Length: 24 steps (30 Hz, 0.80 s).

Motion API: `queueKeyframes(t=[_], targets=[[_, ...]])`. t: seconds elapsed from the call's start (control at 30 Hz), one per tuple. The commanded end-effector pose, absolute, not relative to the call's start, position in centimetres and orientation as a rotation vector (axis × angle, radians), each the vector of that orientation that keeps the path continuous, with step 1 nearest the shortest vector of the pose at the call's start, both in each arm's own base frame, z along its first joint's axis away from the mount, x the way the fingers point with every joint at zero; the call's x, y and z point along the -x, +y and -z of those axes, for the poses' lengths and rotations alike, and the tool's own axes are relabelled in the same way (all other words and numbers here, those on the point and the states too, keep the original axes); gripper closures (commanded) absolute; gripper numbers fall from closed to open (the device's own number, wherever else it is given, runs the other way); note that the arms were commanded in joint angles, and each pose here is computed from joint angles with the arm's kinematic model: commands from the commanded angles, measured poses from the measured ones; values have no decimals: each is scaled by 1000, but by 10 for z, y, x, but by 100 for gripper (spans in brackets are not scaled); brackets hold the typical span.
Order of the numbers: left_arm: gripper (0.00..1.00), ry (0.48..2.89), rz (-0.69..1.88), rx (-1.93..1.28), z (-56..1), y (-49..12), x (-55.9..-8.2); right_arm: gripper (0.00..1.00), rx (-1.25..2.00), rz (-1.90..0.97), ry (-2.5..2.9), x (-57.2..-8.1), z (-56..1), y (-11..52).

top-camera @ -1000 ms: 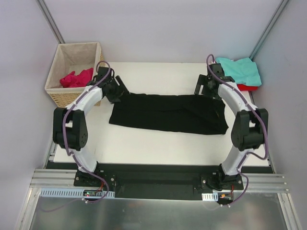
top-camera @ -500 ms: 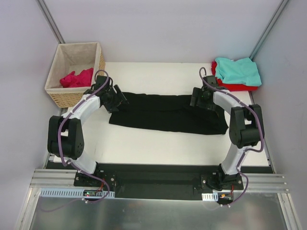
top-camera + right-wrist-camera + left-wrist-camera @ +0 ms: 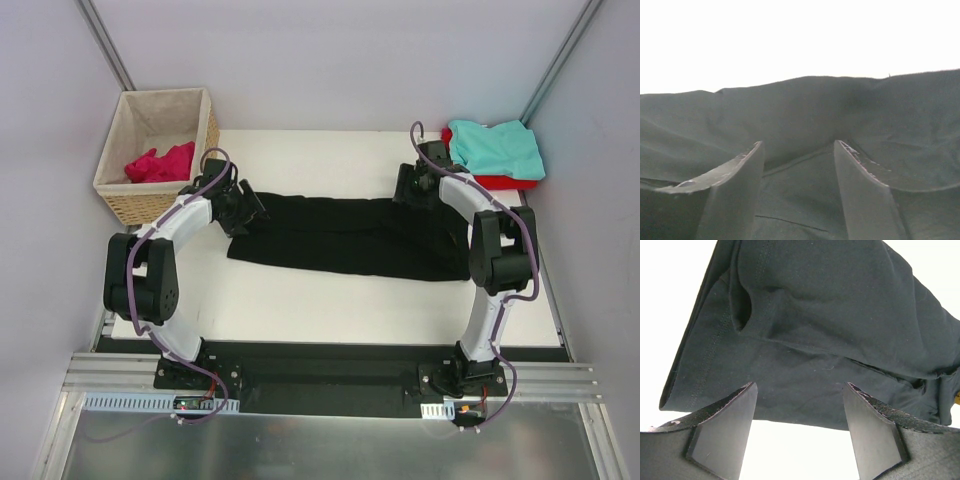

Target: Fold and stack the t-shirts

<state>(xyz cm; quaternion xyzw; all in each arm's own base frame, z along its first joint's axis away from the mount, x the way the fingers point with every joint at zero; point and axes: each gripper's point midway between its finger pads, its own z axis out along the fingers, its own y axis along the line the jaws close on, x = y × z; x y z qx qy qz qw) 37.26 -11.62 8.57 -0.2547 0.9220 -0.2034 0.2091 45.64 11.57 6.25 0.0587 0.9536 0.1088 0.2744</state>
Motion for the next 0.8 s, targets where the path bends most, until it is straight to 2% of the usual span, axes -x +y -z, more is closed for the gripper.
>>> queueKeyframes(t=[0.0, 0.1, 0.33, 0.77], targets=[[31, 2527, 543, 691, -96, -113, -386, 43, -128, -313, 2529, -468, -74, 118], [31, 2529, 537, 693, -94, -112, -386, 43, -126, -296, 2533, -466, -71, 116], [31, 2528, 545, 688, -96, -112, -385, 38, -150, -240, 2549, -460, -63, 100], [31, 2526, 533, 687, -95, -111, -384, 38, -181, -262, 2568, -460, -52, 96]])
